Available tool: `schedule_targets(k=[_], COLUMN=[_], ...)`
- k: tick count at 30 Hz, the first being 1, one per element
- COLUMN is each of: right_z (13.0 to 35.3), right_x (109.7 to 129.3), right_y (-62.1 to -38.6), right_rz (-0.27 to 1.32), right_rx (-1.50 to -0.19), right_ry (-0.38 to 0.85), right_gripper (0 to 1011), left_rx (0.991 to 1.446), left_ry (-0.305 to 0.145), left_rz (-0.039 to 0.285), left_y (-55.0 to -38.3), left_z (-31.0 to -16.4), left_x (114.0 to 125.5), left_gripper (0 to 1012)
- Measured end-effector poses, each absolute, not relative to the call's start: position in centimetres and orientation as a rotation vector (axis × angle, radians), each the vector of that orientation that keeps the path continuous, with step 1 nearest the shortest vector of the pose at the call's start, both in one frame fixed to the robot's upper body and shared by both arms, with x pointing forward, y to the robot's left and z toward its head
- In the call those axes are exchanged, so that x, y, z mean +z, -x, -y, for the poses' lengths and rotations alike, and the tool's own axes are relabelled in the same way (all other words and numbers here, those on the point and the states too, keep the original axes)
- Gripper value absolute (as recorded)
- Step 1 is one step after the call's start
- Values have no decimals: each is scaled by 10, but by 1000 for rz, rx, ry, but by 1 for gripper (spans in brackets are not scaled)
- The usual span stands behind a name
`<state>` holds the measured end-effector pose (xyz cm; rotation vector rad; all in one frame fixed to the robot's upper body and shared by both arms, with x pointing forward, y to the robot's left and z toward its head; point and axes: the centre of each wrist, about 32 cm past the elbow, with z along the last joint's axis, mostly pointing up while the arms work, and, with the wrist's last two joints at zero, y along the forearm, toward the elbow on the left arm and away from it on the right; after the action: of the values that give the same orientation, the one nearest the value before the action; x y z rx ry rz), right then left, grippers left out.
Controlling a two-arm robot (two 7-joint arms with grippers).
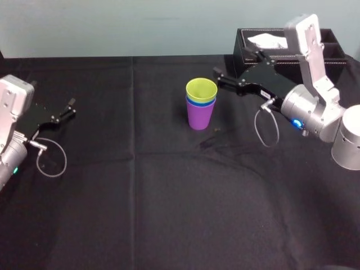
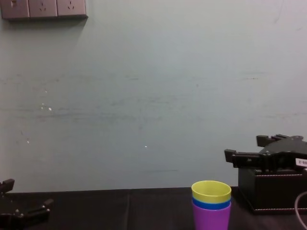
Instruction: Stack the three plastic cups sequentially using one hand.
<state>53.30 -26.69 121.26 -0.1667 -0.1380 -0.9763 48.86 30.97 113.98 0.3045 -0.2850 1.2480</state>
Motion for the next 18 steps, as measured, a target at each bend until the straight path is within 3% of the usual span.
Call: schedule_targets(k=[9, 18], right_z=[263, 259], right_x=[1197, 1185], right_y=[-516, -508], right_rz=[110, 38], right_rx=[-1152, -1224], right_ry=[142, 173], right_gripper=[1003, 1003], left_rx=[1248, 1248], left_ry=[-304, -305], left_rz=[285, 285], left_y=[-489, -489], left_z=[-310, -310], left_x=[1140, 1140], left_gripper=[1010, 1010])
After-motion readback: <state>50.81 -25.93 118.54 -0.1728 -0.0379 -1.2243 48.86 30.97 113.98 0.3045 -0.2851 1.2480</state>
